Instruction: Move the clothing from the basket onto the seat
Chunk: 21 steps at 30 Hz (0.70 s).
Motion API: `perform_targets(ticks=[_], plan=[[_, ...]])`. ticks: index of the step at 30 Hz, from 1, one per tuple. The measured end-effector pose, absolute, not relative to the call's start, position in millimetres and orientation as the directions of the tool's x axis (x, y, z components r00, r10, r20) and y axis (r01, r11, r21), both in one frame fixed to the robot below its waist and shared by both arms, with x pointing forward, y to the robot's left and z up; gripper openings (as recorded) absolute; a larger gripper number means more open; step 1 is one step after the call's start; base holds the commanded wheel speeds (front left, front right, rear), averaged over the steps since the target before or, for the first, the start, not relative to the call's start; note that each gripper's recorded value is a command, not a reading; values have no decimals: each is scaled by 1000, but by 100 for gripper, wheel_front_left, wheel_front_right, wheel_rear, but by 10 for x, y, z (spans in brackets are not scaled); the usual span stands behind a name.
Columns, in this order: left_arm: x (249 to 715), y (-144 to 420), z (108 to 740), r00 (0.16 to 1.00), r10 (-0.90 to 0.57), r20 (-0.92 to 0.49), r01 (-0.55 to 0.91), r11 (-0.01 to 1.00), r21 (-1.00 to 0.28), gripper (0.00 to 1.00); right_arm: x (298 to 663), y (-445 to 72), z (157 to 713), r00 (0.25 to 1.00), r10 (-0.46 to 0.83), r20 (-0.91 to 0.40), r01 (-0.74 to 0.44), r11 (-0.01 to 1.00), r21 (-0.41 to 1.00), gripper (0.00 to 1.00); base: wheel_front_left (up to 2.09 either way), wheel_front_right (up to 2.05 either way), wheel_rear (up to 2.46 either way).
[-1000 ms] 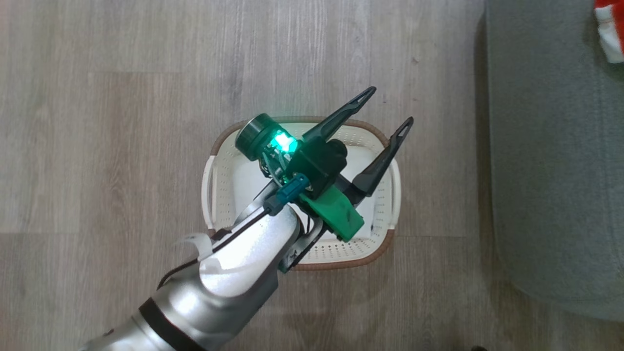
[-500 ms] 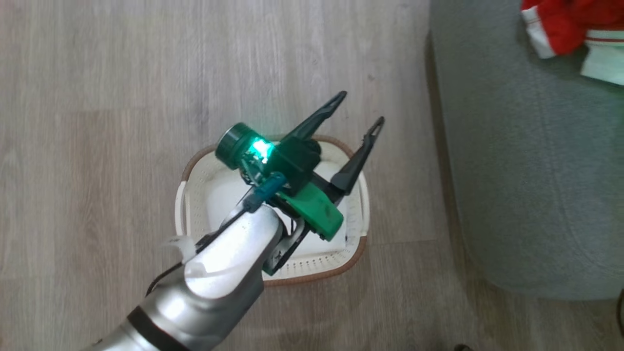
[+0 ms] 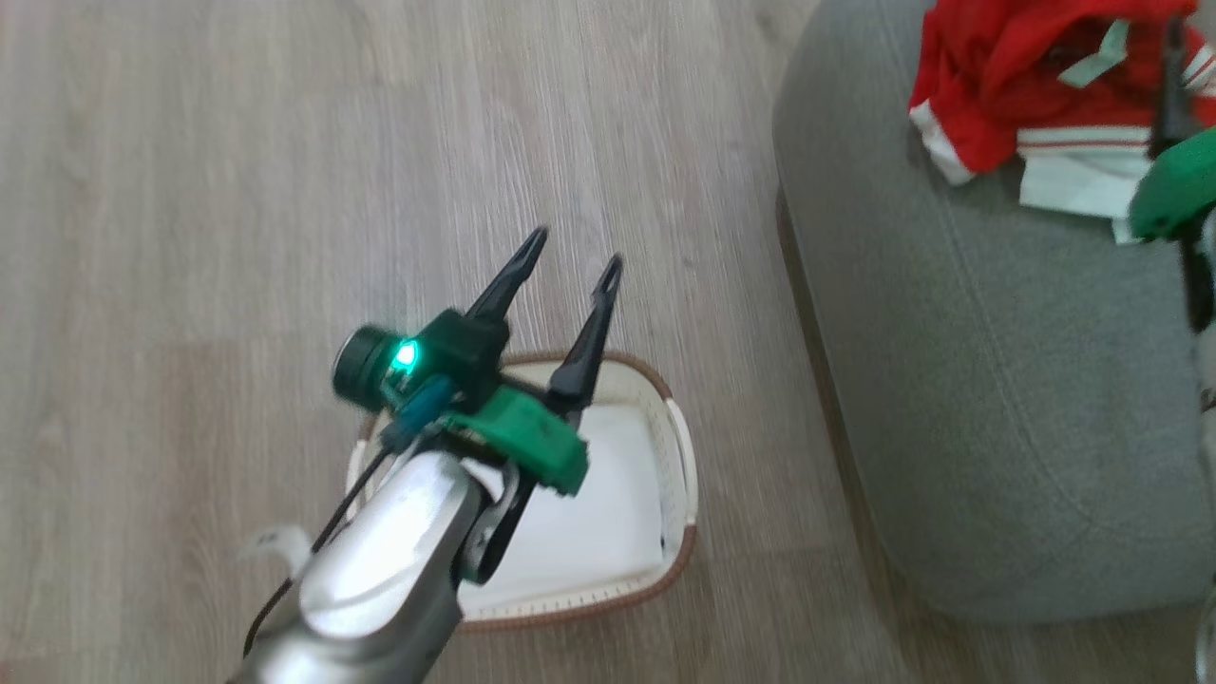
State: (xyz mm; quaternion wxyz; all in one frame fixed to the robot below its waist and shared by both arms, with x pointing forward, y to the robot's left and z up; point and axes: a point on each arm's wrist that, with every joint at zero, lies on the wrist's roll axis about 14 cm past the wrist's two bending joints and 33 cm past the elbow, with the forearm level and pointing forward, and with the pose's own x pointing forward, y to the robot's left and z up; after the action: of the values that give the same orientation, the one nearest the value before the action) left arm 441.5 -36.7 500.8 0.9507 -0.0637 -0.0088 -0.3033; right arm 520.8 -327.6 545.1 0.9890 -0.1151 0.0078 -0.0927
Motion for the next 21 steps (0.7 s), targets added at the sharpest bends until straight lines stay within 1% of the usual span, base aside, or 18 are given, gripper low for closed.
perform_targets(ticks=[5, 10, 12, 16, 18, 21], plan=[[4314, -5, 5032, 886, -463, 41, 464, 877, -126, 100, 5065, -3024, 5593, 990, -132, 52, 139, 978, -157, 100, 0, 0, 0], [4168, 479, 5051, 946, -322, 36, 324, 939, -117, 100, 4886, -2717, 5570, 994, -82, 68, 87, 994, -67, 100, 0, 0, 0], [4085, 665, 5004, 962, -273, 22, 274, 957, -96, 100, 4816, -2577, 5535, 996, -60, 70, 63, 997, -33, 100, 0, 0, 0], [3936, 1028, 4976, 988, -157, 12, 157, 983, -93, 100, 4672, -2333, 5471, 997, -20, 77, 19, 1000, 16, 100, 0, 0, 0], [3850, 1156, 4937, 992, -126, 3, 126, 990, -65, 100, 4599, -2216, 5442, 997, -3, 82, 0, 999, 37, 100, 0, 0, 0], [3718, 1316, 4868, 997, -76, -16, 75, 995, -65, 100, 4480, -2064, 5375, 997, 14, 82, -20, 997, 69, 100, 0, 0, 0]])
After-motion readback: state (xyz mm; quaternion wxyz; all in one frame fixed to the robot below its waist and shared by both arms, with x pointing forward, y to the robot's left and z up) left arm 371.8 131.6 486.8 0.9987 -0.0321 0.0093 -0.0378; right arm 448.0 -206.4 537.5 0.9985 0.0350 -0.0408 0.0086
